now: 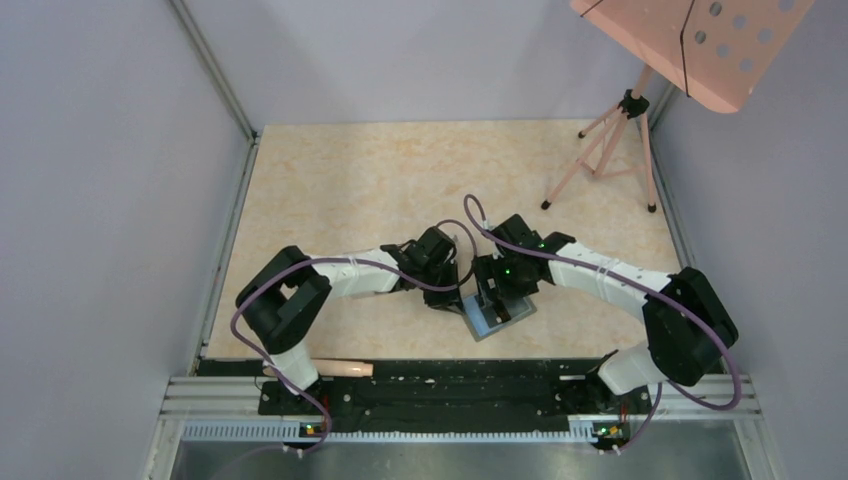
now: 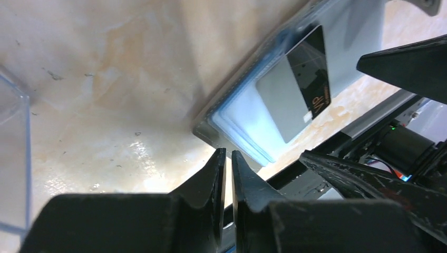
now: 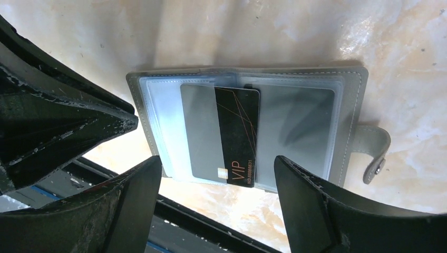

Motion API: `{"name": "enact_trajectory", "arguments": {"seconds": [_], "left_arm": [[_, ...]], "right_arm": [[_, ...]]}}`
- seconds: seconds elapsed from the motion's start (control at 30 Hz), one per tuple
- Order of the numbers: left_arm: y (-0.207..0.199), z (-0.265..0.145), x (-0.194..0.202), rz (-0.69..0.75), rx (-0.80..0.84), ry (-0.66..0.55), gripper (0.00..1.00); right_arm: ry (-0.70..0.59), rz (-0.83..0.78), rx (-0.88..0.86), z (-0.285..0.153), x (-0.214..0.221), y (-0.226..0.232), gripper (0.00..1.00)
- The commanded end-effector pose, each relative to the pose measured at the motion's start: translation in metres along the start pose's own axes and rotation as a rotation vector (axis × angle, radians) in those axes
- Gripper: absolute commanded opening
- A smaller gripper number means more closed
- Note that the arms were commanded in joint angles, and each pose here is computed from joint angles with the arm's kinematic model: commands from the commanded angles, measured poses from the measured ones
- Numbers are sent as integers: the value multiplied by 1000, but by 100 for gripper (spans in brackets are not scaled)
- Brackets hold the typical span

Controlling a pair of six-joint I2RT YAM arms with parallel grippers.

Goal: Put the credit cards into the card holder
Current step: Insert the credit card into the card holder.

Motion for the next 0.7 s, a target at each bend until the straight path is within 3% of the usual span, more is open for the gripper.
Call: {"name": "enact_trajectory", "arguments": {"seconds": [0.0, 0.3, 0.53, 0.67], "left_arm": [[1, 3, -3, 6, -20, 6, 12], [7, 13, 0, -1, -28, 36, 5], [6, 16, -2, 2, -31, 39, 3], [7, 13, -2, 10, -48, 34, 3]], "right_arm": [[-10, -18, -28, 8, -6, 7, 77], [46, -1, -182, 20, -6, 24, 74], [55, 27, -349, 10, -5, 43, 55], [25, 43, -270, 8, -6, 35, 51]]}}
Point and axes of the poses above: each gripper's point midway between its finger pads, its own z axis out along the fingers, its own y axis along the line the jaws close on, x = y × z, the point moved 7 cm from there along -z, back along the fingers, and after that the axes turned 4 degrees about z, right-handed, at the moved point
